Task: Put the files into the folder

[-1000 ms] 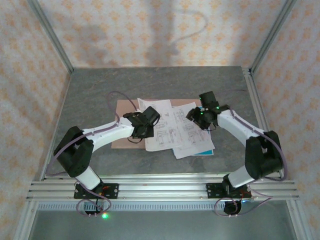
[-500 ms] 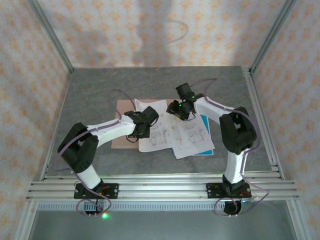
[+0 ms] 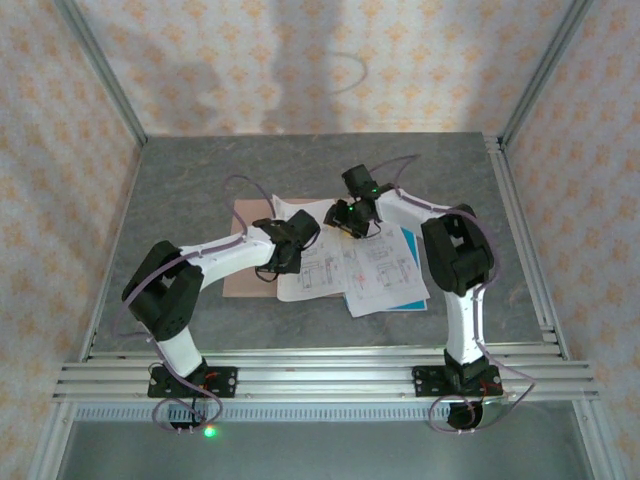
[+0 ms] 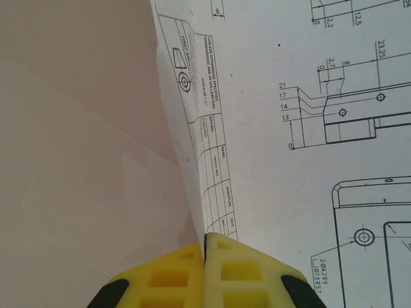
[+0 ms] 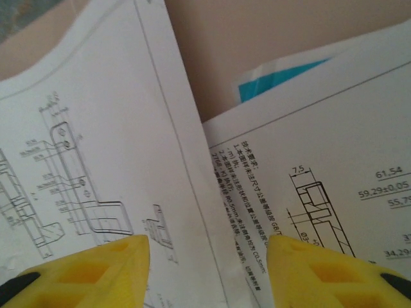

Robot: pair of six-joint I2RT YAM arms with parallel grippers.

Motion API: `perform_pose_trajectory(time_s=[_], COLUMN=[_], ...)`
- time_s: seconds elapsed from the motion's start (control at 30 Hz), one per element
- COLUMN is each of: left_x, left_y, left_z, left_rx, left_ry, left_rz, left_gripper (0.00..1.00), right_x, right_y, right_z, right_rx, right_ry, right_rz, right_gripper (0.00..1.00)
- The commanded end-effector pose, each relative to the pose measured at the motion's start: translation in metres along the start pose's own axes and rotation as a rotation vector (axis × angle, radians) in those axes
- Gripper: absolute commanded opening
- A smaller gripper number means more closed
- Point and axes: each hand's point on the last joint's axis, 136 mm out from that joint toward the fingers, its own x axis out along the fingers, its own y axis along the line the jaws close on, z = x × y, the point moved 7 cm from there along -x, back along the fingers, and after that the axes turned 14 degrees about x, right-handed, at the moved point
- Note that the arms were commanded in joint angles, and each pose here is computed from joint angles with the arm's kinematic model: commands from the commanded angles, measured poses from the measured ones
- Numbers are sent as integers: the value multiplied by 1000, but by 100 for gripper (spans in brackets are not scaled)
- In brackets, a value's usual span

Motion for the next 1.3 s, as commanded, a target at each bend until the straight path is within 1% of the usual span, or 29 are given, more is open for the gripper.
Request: perform_pose_trajectory(time_s=[0.0,0.23,0.6,0.8,1.07,1.27], left_x=[-1,0,1,0,0,0], left_y=[4,3,2,3,3,3], left_z=[4,5,6,8,9,10], left_rx=[10,9,13,16,16,18], left_ry=[5,5,3,-2,-5,-7], left_rz=[31,26,30,31,33,35], left_gripper=[0,0,0,0,0,0], right_x=[2,2,-33,-42,-32,-31], right_y=[7,14,24,23,16,15], right_z=[-1,-7,-22,-32,-45,-60], right_rx=[-26,-47,-49,-37,-52,-113], right_ry=[9,46,54,92,129,134], right_rz=[19,45,164,227,214,164], right_gripper=[51,51,48,46,42,38])
